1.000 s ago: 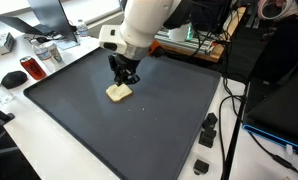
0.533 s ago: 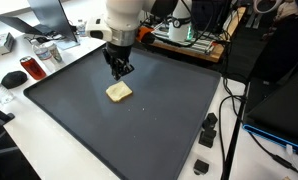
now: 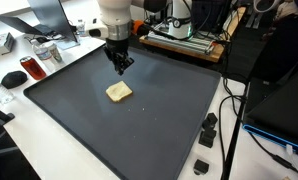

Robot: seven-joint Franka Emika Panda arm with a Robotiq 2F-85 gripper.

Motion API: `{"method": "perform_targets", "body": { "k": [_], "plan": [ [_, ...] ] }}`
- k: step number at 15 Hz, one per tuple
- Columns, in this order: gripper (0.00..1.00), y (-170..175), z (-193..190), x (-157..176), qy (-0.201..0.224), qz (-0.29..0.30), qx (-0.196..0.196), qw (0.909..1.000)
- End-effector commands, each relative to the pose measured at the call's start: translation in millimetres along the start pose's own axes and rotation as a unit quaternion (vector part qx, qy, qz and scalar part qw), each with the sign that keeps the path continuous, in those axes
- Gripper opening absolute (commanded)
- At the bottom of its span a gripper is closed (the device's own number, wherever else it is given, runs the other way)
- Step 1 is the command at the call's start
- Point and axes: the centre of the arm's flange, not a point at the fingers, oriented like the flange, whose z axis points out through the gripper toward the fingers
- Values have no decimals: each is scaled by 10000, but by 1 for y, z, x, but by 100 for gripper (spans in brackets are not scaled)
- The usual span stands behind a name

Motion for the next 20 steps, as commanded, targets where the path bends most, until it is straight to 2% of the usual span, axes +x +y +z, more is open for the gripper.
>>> {"method": "perform_targets", "body": {
  "k": [1, 3, 4, 7, 8, 9, 12, 20],
  "plan": [
    [5, 12, 2, -18, -104, -182, 339, 9992],
    [5, 14, 4, -19, 110, -80, 585, 9982],
    [22, 5, 6, -7, -26, -72, 302, 9995],
    [22, 8, 9, -7, 57, -43, 406, 9991],
    [5, 8, 9, -7, 59, -41, 409, 9991],
    [5, 8, 10, -4, 215, 9, 313, 9993],
    [5, 7, 18, -1, 162, -182, 582, 9980],
    [5, 1, 50, 3, 278, -542, 888, 9942]
  ]
}}
